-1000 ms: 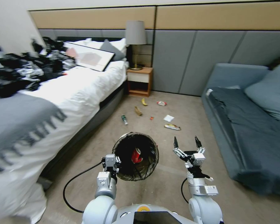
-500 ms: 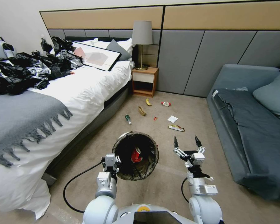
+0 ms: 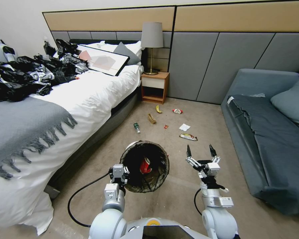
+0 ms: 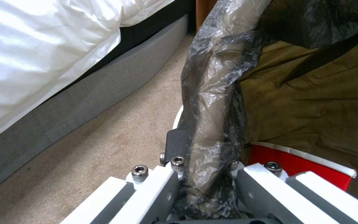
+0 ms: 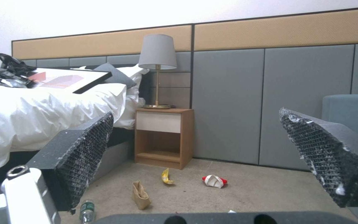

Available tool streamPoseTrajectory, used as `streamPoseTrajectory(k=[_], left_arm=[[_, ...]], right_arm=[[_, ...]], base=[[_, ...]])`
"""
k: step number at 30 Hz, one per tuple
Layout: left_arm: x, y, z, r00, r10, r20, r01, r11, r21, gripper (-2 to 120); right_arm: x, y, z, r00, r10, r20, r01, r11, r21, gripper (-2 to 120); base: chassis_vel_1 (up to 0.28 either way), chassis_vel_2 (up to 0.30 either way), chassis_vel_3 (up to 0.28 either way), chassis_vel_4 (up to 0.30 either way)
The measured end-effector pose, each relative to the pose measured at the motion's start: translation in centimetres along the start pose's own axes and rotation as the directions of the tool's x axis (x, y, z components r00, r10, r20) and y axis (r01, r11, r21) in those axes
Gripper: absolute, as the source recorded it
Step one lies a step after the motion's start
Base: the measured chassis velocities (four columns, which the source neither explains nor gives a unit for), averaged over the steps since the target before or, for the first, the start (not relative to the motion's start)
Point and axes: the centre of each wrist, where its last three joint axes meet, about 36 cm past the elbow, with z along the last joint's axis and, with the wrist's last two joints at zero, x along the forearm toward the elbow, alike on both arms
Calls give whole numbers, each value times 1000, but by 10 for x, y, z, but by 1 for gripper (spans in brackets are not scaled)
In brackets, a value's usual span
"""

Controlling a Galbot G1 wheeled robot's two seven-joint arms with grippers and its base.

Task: Pick up the trash bin, then pick up the garbage from the floor and place it into the trash bin.

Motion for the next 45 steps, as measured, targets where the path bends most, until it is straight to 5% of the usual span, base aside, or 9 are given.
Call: streamPoseTrajectory(k=[16,45], left_arm=[[1,0,0,1000,3,3,-2,1000,-12,0],[0,0,1,1000,0,7,0,1000,-16,0]], right_arm=[[1,-1,-1,1000,23,-9,-23,1000,3,100],[0,-3,1,1000,24,1,-24,1000,3,100]], base=[[-60,53,44,-53],[-244,244,252,-250]])
